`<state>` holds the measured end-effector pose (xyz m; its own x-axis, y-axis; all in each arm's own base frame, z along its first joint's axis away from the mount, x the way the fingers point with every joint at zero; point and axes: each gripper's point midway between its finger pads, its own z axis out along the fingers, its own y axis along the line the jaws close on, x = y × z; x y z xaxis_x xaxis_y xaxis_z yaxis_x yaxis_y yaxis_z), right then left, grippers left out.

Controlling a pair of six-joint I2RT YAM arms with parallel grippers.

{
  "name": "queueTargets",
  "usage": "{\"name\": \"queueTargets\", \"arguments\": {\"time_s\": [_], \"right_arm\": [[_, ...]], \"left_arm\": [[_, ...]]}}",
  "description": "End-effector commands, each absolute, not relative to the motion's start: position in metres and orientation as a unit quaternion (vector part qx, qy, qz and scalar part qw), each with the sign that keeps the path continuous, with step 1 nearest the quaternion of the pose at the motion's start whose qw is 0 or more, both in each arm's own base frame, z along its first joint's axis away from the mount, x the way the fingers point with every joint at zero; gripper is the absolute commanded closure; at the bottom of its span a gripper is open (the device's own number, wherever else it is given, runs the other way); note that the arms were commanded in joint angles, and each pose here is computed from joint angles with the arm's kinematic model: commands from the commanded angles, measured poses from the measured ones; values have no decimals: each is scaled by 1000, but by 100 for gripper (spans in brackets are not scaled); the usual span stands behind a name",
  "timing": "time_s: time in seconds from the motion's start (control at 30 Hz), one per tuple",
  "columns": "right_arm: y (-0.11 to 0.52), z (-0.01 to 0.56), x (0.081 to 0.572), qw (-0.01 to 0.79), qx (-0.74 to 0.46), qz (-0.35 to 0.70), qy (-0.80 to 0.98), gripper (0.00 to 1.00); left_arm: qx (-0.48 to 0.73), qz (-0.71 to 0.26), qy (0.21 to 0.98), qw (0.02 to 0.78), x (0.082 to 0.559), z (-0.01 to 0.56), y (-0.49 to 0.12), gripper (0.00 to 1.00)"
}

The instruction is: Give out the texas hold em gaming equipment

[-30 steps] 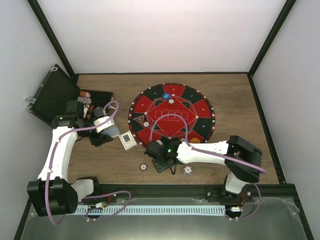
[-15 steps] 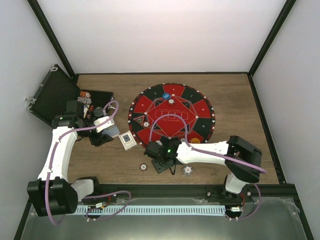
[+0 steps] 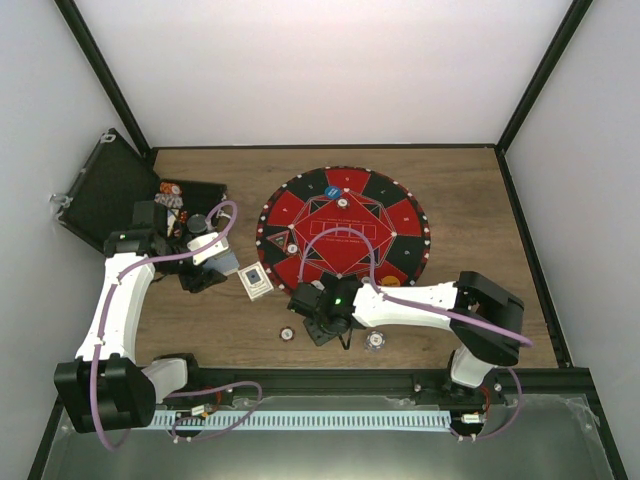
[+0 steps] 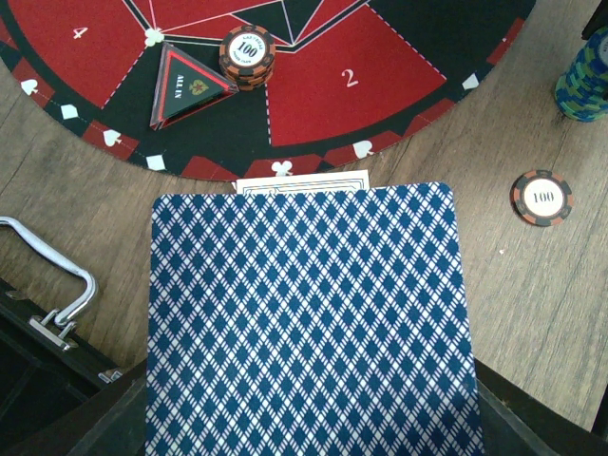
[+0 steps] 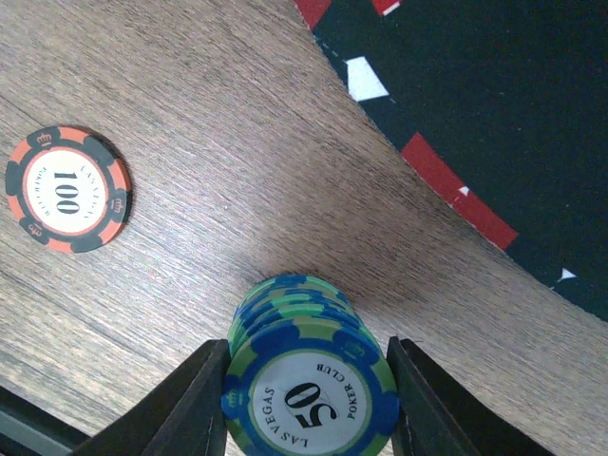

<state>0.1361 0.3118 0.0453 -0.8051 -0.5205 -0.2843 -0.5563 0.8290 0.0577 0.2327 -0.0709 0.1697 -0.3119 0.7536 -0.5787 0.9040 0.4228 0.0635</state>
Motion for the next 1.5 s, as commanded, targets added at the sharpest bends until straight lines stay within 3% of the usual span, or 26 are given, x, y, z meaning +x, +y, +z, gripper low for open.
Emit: {"name": "queueTargets", "arguments": {"time_s": [0.0,0.4,0.73,0.97,1.47], "right_arm": [[323,68,141,152,-281,84,944,62],[331,111,165,196,-280,66,937,65],[338,134,267,249,-244,84,934,69],[373,107,308,242,-264,77,930,71],[406,45,325,202,-266,82,939,72]], "left_arm": [[530,-139,785,290,232,177,-74,88],[530,-141,784,291,233,178,-74,88],[529,-145,784,290,231,178,-76,88],[528,-145,784,292,233,179,-76,88],[530,-145,782,295,235,182,-76,89]]}}
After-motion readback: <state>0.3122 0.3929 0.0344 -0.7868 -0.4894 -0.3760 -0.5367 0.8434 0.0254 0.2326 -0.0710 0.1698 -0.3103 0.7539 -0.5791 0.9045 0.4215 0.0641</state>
